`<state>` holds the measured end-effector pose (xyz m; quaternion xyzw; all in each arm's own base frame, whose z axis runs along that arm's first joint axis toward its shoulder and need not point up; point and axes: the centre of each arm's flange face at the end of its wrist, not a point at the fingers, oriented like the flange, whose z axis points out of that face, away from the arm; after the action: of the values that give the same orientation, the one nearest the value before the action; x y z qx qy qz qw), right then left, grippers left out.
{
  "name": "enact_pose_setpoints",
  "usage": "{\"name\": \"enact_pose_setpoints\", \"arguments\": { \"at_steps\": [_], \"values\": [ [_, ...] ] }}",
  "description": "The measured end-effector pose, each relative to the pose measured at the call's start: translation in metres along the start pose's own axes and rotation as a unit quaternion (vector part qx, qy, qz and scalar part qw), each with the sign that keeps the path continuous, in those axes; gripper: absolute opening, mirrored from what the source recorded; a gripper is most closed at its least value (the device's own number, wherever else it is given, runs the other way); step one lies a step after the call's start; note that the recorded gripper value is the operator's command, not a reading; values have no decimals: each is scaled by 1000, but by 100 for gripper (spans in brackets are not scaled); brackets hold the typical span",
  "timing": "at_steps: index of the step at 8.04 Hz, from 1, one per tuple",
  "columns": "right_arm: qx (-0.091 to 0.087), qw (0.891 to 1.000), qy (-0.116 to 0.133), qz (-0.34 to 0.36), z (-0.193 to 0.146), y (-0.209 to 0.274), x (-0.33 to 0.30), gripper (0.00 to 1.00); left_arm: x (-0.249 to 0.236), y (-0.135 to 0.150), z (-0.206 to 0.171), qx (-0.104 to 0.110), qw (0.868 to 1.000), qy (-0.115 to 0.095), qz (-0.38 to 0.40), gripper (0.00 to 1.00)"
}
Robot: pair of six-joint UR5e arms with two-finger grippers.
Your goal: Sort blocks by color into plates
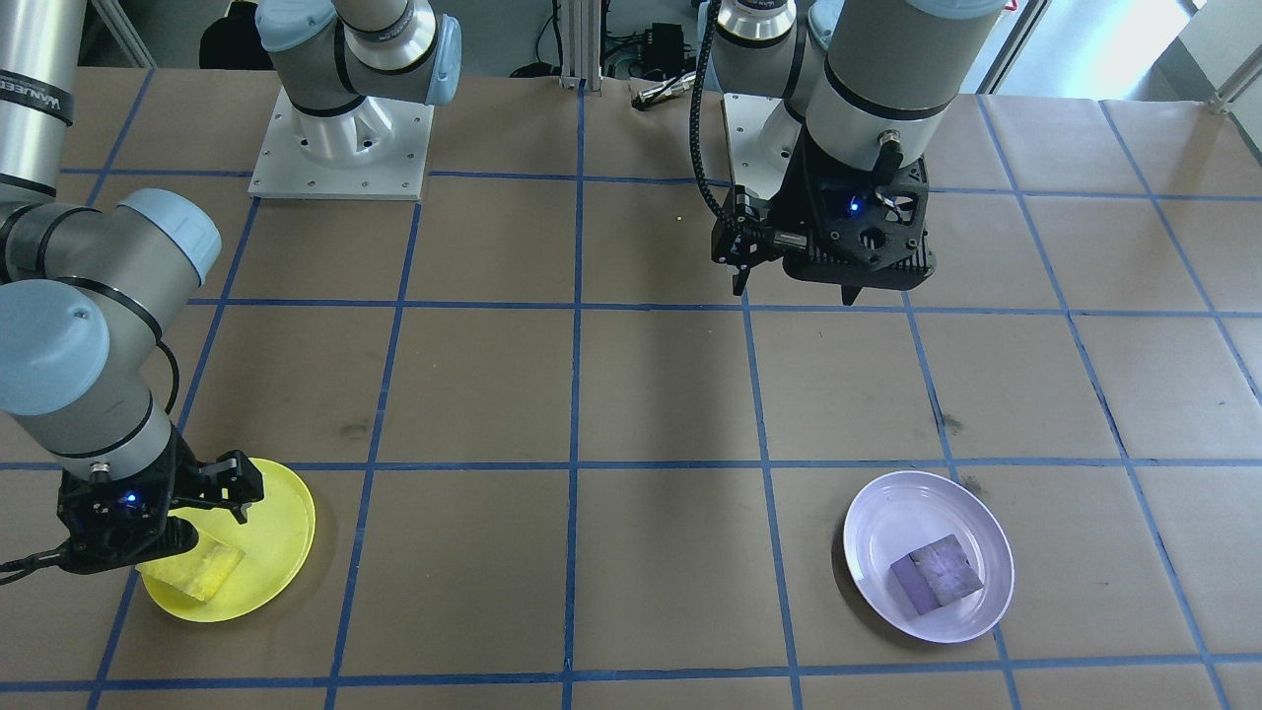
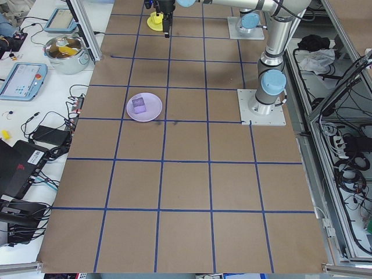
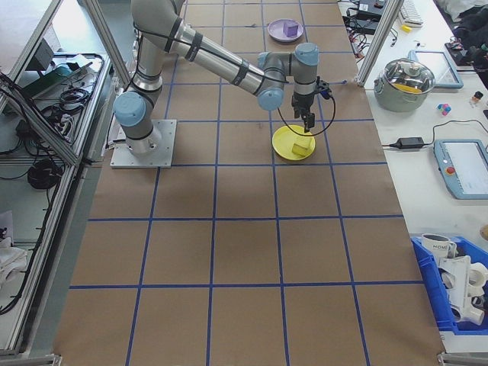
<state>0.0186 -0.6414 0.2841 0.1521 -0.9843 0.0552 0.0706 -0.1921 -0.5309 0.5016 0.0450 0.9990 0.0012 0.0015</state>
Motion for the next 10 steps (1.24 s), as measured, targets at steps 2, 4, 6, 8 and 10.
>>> {"name": "enact_pose_setpoints", "arguments": {
  "at_steps": [2,4,6,8,10],
  "values": [
    [10,1000,4,10,-49,9,-1,100,0,0,0,0,1000,0,0,100],
    [6,999,-14,48,-112,34,-18,100,0,0,-1,1,1000,0,0,100],
    [1,991,-46,125,-169,63,-47,100,-1,0,0,0,1000,0,-1,100],
    [-5,988,-57,145,-198,81,-74,100,-1,-1,0,0,1000,0,-1,100],
    [-10,987,-60,148,-209,88,-97,100,-1,-1,1,0,1000,0,-1,100]
  ]
}}
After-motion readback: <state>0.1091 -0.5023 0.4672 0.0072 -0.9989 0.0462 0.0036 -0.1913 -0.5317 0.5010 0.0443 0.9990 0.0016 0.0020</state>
